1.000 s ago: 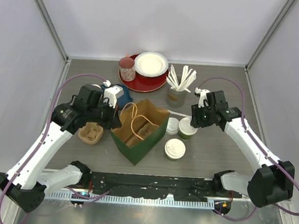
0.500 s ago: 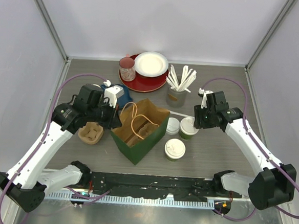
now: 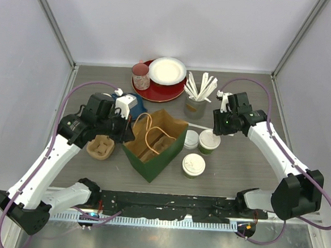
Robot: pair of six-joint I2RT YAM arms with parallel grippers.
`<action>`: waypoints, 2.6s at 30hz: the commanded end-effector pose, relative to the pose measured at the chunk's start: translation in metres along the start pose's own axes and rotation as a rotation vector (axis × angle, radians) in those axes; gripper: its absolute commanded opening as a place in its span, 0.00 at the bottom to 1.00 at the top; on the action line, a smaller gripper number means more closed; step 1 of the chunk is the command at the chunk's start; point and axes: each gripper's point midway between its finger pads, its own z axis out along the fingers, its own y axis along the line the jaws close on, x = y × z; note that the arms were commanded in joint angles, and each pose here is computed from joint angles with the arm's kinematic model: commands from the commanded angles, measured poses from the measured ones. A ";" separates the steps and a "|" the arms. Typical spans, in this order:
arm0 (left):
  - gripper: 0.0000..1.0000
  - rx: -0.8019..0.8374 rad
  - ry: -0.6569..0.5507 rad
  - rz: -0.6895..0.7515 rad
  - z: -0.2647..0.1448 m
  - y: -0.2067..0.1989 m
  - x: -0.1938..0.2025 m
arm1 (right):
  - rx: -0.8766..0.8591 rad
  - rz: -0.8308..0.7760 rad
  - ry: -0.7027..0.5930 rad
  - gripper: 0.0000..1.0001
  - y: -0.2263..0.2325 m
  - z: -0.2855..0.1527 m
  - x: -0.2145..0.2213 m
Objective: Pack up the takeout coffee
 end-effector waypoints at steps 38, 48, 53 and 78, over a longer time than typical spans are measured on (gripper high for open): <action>0.00 0.034 -0.050 0.038 0.000 -0.006 -0.016 | 0.031 0.085 -0.056 0.01 -0.006 -0.048 -0.001; 0.00 0.037 -0.050 0.059 0.000 -0.007 -0.018 | 0.076 0.102 -0.151 0.01 -0.003 -0.131 -0.049; 0.00 0.067 -0.041 0.056 0.002 -0.012 -0.018 | 0.051 0.104 -0.278 0.01 0.010 -0.191 -0.092; 0.00 0.035 -0.054 -0.012 0.002 -0.009 -0.022 | -0.114 -0.285 -0.103 0.01 0.161 -0.164 -0.104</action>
